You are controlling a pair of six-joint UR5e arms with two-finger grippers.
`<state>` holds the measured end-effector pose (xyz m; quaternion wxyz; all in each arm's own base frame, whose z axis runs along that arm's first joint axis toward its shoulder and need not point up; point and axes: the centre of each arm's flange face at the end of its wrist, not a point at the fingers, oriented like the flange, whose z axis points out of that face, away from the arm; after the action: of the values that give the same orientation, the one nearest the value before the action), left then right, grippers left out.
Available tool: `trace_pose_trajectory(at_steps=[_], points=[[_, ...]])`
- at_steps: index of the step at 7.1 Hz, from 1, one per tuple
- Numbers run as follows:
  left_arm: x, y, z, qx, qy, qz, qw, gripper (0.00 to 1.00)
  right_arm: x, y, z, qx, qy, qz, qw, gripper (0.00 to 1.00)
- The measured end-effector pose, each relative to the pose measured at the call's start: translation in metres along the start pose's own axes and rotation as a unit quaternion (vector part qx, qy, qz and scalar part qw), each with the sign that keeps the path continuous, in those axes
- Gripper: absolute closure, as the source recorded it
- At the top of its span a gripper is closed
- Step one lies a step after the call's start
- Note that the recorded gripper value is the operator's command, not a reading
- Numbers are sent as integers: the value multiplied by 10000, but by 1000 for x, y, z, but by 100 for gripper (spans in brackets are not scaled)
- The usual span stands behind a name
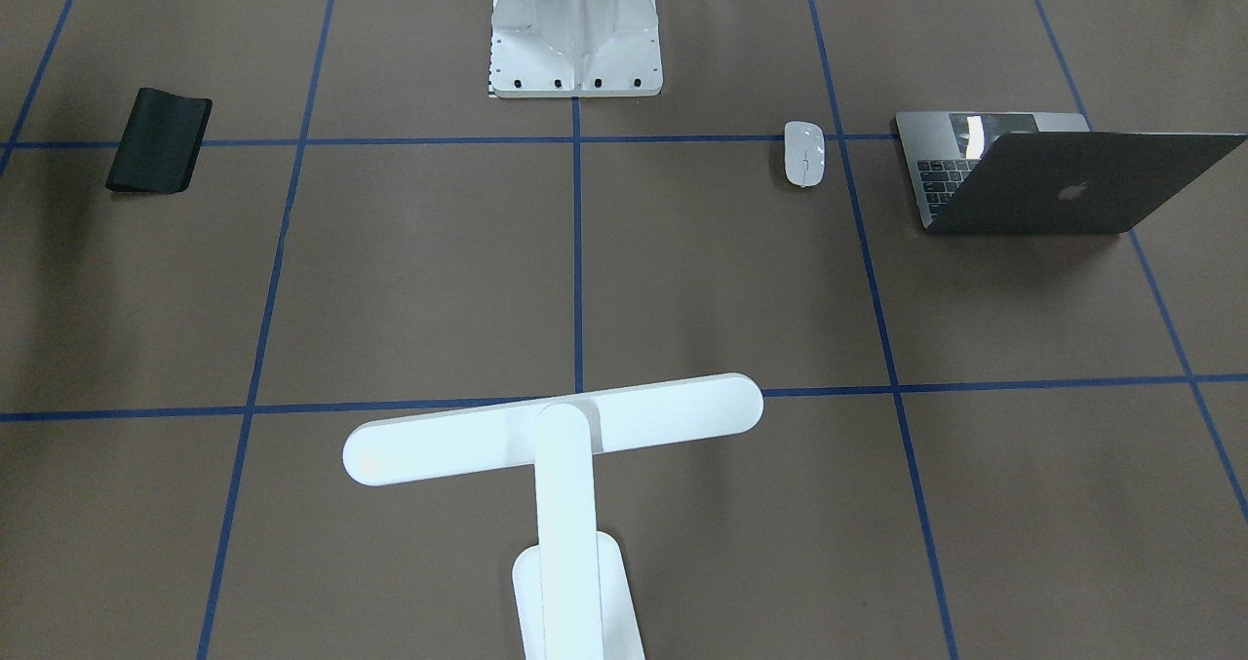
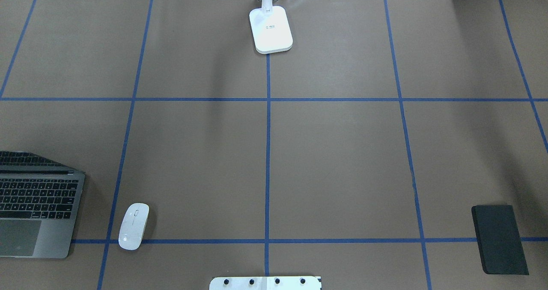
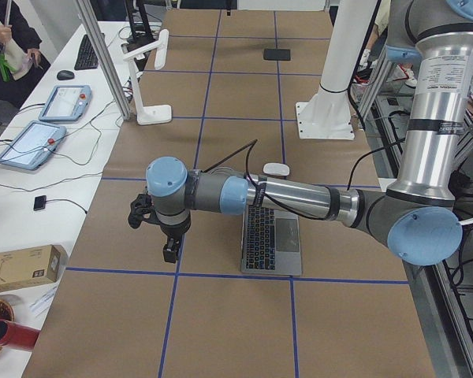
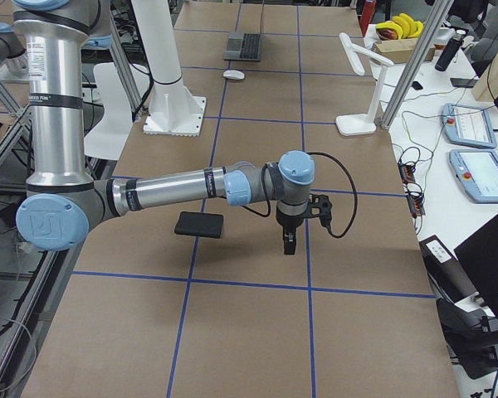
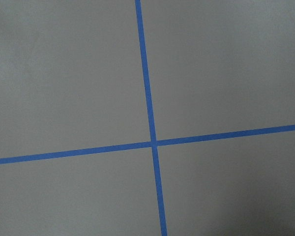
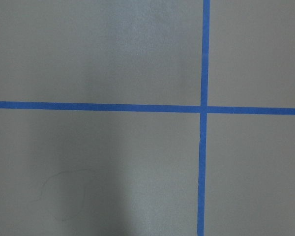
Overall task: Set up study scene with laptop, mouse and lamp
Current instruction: 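Lower the left gripper toward the silver laptop's lid edge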
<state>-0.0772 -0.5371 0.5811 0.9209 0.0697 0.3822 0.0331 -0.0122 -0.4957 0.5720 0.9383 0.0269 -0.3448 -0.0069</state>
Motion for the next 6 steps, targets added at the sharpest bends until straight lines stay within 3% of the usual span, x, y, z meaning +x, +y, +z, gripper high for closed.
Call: trace_pose_trajectory(at_steps=[2,6], points=[[1,-2,0,-2,1,5,10000,0,-1,2,-2,12,-2,-19,10000,0],[1,5,-2,-118,14,-179,9998,0,8,5,4,-71,258,158,9995,0]])
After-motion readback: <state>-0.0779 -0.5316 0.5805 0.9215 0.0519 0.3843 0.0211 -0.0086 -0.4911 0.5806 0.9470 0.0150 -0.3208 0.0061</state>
